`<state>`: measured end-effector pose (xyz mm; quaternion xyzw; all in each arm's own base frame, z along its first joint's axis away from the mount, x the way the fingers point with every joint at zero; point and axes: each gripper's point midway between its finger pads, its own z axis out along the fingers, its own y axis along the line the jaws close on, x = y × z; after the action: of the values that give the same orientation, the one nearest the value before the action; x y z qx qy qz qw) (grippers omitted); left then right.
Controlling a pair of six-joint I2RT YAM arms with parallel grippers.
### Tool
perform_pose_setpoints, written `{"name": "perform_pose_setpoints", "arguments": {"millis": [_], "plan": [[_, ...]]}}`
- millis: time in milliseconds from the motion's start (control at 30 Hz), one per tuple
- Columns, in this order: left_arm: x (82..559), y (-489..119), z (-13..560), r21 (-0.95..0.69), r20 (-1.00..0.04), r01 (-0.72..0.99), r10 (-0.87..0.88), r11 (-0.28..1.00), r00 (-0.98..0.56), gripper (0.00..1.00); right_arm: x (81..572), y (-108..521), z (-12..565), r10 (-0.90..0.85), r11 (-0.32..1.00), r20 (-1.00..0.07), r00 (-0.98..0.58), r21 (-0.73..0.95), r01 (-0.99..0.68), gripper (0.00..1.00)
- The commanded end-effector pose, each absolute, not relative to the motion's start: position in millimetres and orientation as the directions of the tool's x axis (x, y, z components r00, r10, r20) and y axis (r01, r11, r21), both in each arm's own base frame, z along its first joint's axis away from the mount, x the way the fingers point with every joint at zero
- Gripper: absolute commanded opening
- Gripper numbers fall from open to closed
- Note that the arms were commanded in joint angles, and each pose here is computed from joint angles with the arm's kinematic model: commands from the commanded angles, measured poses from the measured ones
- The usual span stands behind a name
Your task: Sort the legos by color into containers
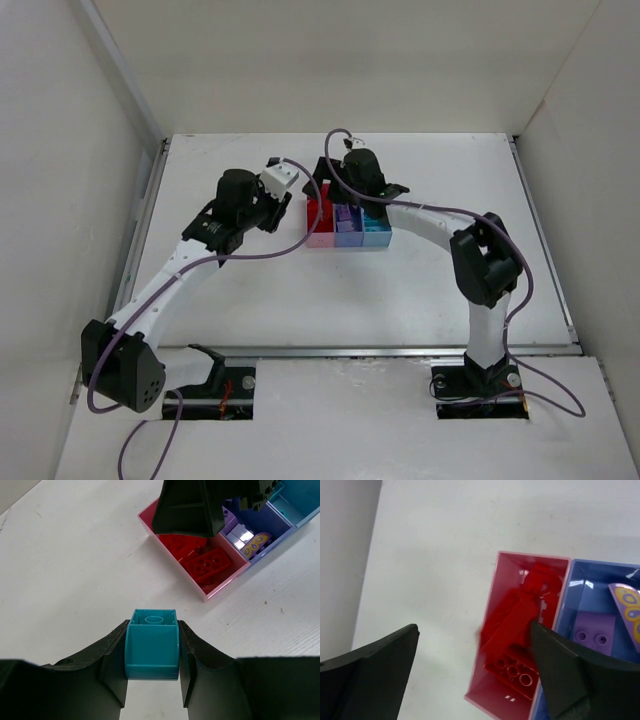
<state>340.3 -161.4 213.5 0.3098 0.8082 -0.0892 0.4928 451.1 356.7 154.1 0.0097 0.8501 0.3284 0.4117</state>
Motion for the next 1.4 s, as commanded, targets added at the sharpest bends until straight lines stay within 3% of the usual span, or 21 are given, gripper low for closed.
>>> {"name": "perform_pose_setpoints", "arguments": {"millis": [0,167,400,700,1067,1100,1200,1233,1267,1367], "plan": [[345.0,-163.2,237.4,0.175,-0.893,0.566,0.372,0.806,-0.253,0.0,455.8,372.0,185.9,0.301,0.744,-0.717,-0.629,0.589,-0.315,1.0],[348.7,-173.6,241.9,0.169,-0.904,0.6,0.365,0.782,-0.221,0.0,457.5,356.6,234.2,0.337,0.734,-0.759,-0.557,0.582,-0.349,1.0],[358.9,-222.3,262.5,0.119,-0.933,0.699,0.32,0.705,-0.164,0.0,459.3,257.2,293.9,0.422,0.803,-0.823,-0.38,0.534,-0.265,1.0],[378.3,-349.7,239.3,0.042,-0.942,0.837,0.3,0.546,-0.149,0.0,431.9,128.1,279.5,0.441,0.876,-0.855,-0.273,0.476,-0.075,1.0],[415.5,-409.4,188.6,0.026,-0.932,0.855,0.322,0.518,-0.167,0.03,412.4,85.4,261.5,0.44,0.89,-0.861,-0.255,0.456,-0.002,1.0],[417.0,-410.8,183.7,0.025,-0.931,0.855,0.324,0.518,-0.169,0.05,411.5,85.2,257.1,0.439,0.891,-0.859,-0.263,0.454,0.002,1.0],[409.2,-416.2,174.7,0.01,-0.926,0.871,0.334,0.492,-0.178,0.46,410.5,77.9,256.1,0.436,0.894,-0.862,-0.258,0.448,0.01,1.0],[408.6,-416.6,174.7,-0.004,-0.926,0.868,0.327,0.497,-0.191,0.64,410.0,79.7,256.1,0.435,0.893,-0.861,-0.263,0.451,0.001,1.0],[407.0,-417.6,174.8,-0.016,-0.926,0.87,0.321,0.492,-0.199,0.96,408.7,79.5,259.7,0.436,0.892,-0.863,-0.255,0.452,-0.003,1.0],[406.1,-415.7,185.2,-0.045,-0.922,0.856,0.308,0.514,-0.234,1.0,406.7,82.2,266.0,0.417,0.898,-0.872,-0.256,0.439,-0.032,1.0]]}}
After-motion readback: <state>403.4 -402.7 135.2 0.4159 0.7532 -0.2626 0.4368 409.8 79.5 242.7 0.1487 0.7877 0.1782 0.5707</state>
